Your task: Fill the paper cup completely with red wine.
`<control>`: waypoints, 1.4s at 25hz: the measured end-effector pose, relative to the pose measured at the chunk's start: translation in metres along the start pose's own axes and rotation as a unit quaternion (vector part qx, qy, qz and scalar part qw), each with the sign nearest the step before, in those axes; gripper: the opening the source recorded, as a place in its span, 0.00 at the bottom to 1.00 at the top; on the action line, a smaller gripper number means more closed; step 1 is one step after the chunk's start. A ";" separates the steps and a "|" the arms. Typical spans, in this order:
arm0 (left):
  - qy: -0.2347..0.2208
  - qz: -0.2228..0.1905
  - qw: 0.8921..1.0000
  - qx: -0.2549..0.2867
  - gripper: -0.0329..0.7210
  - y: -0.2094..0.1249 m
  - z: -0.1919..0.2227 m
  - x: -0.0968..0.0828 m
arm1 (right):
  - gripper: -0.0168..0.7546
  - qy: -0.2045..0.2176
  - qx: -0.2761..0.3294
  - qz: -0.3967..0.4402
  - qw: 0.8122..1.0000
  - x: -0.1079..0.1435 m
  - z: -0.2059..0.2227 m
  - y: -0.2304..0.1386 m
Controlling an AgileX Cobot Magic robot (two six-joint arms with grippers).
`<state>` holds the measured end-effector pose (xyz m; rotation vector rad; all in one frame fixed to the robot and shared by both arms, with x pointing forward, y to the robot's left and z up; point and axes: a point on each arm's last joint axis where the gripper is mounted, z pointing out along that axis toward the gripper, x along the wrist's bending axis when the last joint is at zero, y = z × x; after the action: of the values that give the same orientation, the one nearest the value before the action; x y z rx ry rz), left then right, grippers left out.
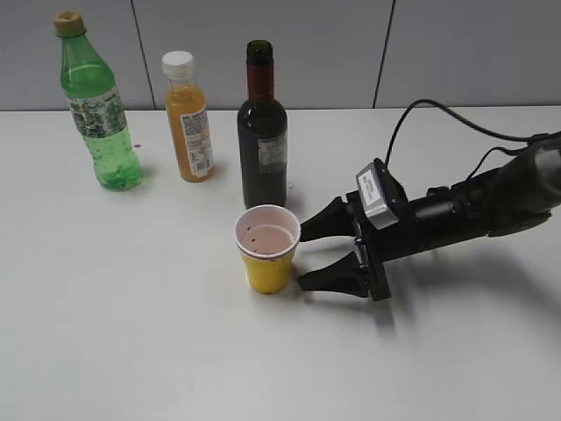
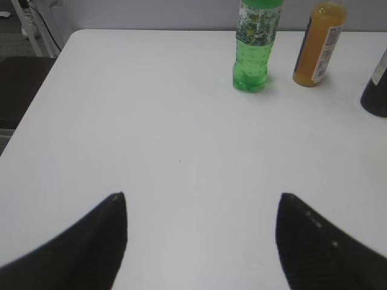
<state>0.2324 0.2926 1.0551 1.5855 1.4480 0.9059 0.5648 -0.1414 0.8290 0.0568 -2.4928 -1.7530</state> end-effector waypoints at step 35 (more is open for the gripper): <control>0.000 0.000 1.000 0.000 0.82 0.000 0.000 0.000 | 0.79 -0.623 0.261 0.418 0.608 -0.078 -0.260 0.154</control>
<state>0.2324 0.2926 1.0551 1.5855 1.4480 0.9059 0.6714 -0.3262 1.0566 -2.5347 -2.5639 -0.4802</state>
